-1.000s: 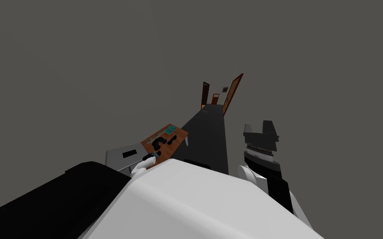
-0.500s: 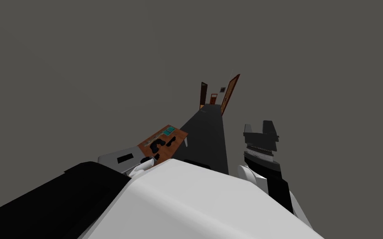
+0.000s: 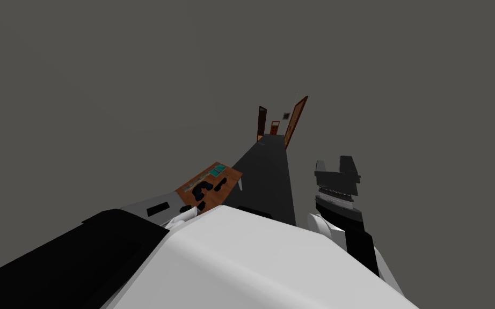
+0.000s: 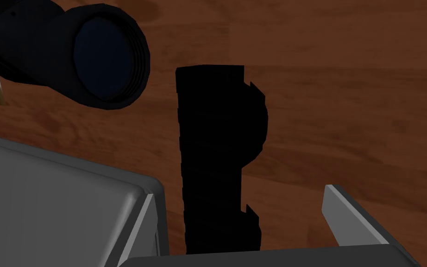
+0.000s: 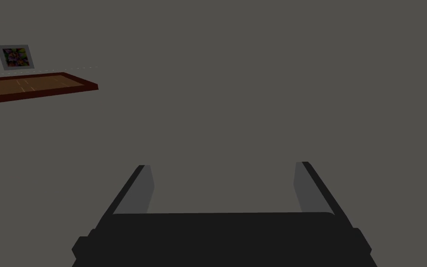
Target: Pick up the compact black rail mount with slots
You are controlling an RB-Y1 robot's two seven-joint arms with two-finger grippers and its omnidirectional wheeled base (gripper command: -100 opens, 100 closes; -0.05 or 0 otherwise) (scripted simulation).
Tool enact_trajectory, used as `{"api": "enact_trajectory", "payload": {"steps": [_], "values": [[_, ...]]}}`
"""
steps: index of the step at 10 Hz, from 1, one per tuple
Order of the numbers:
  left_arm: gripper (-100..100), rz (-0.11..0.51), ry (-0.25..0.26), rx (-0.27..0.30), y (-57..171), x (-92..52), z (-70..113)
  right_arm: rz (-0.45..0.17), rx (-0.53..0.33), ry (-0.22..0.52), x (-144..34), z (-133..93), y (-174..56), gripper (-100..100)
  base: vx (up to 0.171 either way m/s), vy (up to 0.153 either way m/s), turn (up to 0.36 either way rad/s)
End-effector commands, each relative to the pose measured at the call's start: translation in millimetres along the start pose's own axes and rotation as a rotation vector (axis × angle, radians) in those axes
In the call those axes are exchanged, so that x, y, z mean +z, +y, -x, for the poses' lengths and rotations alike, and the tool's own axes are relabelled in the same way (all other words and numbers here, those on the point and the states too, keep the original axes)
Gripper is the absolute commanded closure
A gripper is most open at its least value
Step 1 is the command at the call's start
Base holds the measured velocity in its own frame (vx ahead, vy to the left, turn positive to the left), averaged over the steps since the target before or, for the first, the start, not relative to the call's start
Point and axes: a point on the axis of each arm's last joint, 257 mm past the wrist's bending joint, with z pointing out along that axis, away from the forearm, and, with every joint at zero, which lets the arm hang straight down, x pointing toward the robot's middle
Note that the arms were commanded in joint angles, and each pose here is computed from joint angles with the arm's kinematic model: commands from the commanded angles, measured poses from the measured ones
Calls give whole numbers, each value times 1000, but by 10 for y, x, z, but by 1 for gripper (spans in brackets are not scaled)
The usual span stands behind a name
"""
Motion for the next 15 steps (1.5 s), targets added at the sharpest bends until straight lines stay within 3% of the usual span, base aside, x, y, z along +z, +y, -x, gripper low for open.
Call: {"api": "enact_trajectory", "payload": {"steps": [1,5,6,8,11,12,13,14,15], "values": [[-100,15,-18,-14,32,15,82,0,0,0,0,0,0,0,31,44,-26],[-100,103,-130,-90,298,32,551,0,0,0,0,0,0,0,40,69,-55],[-100,103,-130,-90,298,32,551,0,0,0,0,0,0,0,27,58,-16],[-100,148,-181,-123,473,15,757,0,0,0,0,0,0,0,37,69,-28],[-100,156,-189,-128,505,2,784,0,0,0,0,0,0,0,26,79,-14],[0,156,-189,-129,506,4,785,0,0,0,0,0,0,0,2,7,-1],[-100,142,-201,-133,610,-20,969,0,0,0,0,0,0,0,69,38,-61],[-100,144,-201,-129,617,-19,966,0,0,0,0,0,0,0,77,47,-27],[-100,140,-219,-143,743,-61,1171,0,0,0,0,0,0,0,93,52,-49]]}}
